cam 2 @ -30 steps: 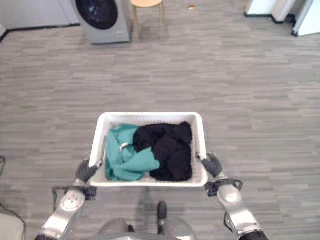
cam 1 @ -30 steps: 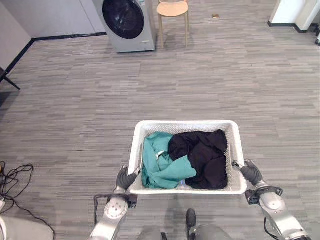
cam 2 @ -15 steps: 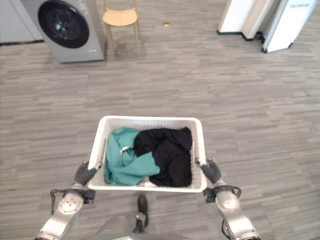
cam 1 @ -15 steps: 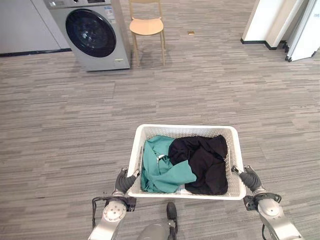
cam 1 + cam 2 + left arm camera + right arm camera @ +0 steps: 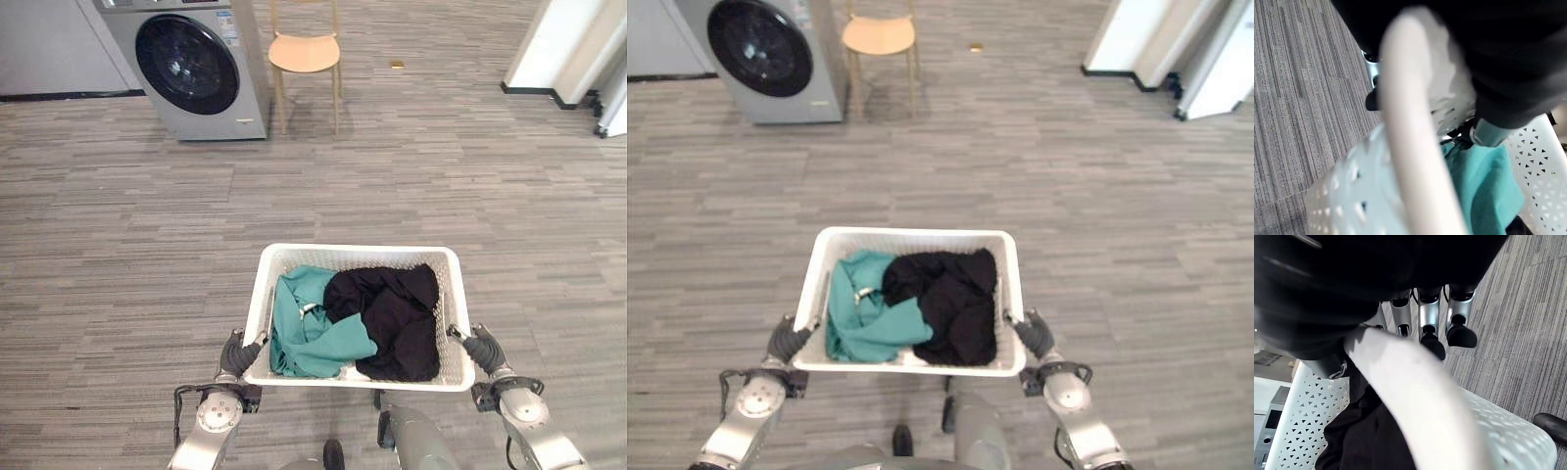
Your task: Grab the laundry basket,head to the washer,open it,put in the laundry and shut it.
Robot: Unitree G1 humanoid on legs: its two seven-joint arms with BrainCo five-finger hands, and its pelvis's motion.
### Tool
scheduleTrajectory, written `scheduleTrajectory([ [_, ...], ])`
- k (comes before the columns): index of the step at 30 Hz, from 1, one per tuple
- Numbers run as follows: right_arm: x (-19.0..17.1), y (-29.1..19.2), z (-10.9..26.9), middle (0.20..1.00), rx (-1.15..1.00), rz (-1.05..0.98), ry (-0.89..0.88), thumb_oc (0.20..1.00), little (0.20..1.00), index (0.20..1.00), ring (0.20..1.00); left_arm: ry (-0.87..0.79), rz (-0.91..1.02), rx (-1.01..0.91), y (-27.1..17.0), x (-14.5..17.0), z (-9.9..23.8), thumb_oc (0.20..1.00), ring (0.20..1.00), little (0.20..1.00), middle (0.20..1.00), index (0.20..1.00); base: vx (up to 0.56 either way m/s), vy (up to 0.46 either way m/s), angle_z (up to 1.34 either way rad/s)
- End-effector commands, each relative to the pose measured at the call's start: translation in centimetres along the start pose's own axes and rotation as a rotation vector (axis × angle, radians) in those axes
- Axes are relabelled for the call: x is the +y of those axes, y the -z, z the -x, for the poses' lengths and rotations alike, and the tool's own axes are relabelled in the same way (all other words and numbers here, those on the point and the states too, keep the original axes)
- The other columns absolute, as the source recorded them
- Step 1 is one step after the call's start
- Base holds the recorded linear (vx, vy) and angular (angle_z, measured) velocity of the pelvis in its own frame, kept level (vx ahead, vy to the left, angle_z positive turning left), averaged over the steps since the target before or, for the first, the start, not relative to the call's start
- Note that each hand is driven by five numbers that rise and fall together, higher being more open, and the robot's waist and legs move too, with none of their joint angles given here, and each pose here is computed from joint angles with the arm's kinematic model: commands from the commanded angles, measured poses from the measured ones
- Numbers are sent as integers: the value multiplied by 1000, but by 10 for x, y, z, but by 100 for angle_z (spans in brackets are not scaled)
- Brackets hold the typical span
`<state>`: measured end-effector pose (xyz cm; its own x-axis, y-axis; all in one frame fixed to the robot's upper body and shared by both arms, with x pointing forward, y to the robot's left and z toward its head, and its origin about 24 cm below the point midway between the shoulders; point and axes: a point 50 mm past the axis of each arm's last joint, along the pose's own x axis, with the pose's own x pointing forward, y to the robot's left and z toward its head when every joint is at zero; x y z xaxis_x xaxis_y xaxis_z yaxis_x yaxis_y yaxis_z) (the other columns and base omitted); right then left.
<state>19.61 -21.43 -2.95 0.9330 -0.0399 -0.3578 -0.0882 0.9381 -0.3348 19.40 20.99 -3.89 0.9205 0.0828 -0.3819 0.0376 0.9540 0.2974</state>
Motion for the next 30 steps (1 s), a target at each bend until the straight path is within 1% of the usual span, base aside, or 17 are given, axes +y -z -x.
scheduleTrajectory([
  [1, -5, -72, -9, 200, -363, -113, -37, 200, 200, 200, 200, 80, 101, -270, -50, -9, -3, 200, 200, 200, 200, 200, 350, -267, 61],
  [7, -22, -69, -6, 200, -354, -87, 21, 200, 200, 200, 200, 114, 115, -255, -49, -17, -5, 200, 200, 200, 200, 200, 340, -215, 45],
  [15, -24, -66, -6, 200, -339, -102, 52, 200, 200, 200, 200, 122, 107, -242, -46, -19, -3, 200, 200, 200, 200, 200, 334, -38, -5],
  [19, -21, -65, -6, 200, -338, -102, 53, 200, 200, 200, 200, 124, 109, -224, -41, -20, 0, 200, 200, 200, 200, 200, 530, 112, -49],
  [24, -11, -65, -7, 200, -337, -104, 9, 200, 200, 200, 200, 115, 100, -220, -39, -15, 1, 200, 200, 200, 200, 200, 462, 181, -50],
  [30, 1, -71, -8, 200, -359, -92, -43, 200, 200, 200, 200, 94, 67, -235, -45, -5, -4, 200, 200, 200, 200, 200, 345, 173, -12],
])
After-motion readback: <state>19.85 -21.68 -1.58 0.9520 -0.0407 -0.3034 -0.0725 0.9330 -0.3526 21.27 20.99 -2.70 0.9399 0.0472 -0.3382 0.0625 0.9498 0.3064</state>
